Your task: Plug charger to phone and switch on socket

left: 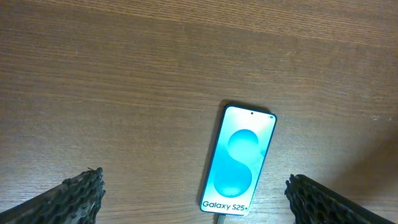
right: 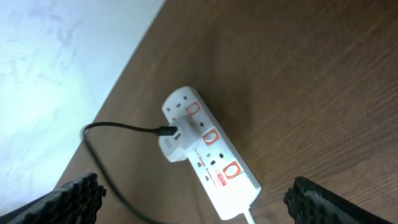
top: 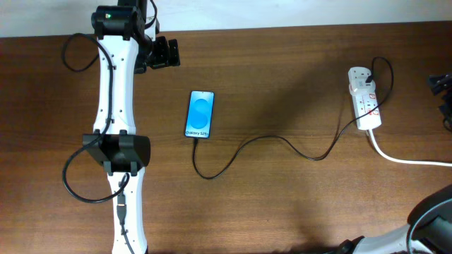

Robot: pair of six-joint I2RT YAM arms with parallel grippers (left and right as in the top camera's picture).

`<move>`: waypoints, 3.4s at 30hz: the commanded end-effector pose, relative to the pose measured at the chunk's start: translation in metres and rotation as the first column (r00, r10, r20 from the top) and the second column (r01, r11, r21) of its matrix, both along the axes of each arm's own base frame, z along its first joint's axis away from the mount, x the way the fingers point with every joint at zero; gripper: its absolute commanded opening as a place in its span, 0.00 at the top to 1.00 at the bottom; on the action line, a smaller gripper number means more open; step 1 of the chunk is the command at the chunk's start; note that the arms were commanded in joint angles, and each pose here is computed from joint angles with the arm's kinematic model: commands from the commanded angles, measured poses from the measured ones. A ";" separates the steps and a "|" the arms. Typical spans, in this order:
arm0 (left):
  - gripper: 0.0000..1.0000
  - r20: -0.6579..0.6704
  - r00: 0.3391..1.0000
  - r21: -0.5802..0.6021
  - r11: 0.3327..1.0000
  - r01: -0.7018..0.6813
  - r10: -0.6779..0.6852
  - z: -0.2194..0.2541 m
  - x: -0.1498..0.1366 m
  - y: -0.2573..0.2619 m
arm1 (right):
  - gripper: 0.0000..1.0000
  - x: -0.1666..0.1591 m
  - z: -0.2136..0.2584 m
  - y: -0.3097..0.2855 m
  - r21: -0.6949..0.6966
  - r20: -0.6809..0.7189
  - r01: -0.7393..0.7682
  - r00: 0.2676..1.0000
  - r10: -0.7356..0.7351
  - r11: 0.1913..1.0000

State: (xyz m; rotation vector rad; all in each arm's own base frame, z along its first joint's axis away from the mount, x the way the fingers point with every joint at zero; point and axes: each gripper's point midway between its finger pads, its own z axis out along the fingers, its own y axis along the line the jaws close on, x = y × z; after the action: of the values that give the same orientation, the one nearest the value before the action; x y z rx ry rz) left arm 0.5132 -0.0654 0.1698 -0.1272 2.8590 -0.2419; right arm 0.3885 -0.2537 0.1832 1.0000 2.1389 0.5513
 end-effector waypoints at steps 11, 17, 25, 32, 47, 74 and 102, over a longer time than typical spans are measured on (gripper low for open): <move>0.01 0.027 1.000 0.003 1.000 -0.009 0.009 0.012 0.000 0.002 | 0.01 0.039 -0.085 0.002 -0.243 -0.251 -0.052 0.968 -0.010 0.969; 0.01 0.027 1.000 0.003 1.000 -0.009 0.009 0.012 0.000 0.002 | 0.02 0.048 -0.119 0.011 -0.238 -0.296 -0.124 0.954 0.050 0.963; 0.01 0.027 1.000 0.003 1.000 -0.008 0.008 0.012 0.000 0.002 | 0.02 0.057 -0.144 0.015 -0.275 -0.344 -0.149 0.938 0.048 0.950; 0.01 0.027 1.000 0.003 1.000 -0.008 0.008 0.012 0.000 0.002 | 0.02 0.063 -0.165 0.027 -0.258 -0.365 -0.180 0.928 0.077 0.949; 0.01 0.027 1.000 0.003 1.000 -0.009 0.009 0.012 0.000 0.002 | 0.02 0.065 -0.165 0.032 -0.253 -0.360 -0.189 0.929 0.089 0.949; 0.01 0.027 1.000 0.003 1.000 -0.006 0.006 0.012 -0.001 0.001 | 0.01 0.059 -0.180 0.065 -0.203 -0.412 -0.253 0.898 0.152 0.946; 0.01 0.027 1.000 0.003 1.000 -0.006 0.006 0.012 -0.001 0.001 | 0.02 0.030 -0.051 -0.036 -0.283 -0.338 0.019 0.934 -0.118 0.959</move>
State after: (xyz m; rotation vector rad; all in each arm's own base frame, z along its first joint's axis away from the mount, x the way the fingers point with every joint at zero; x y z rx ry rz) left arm 0.5133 -0.0654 0.1698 -0.1272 2.8586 -0.2414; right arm 0.4157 -0.2656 0.0567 1.0757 2.5497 0.0635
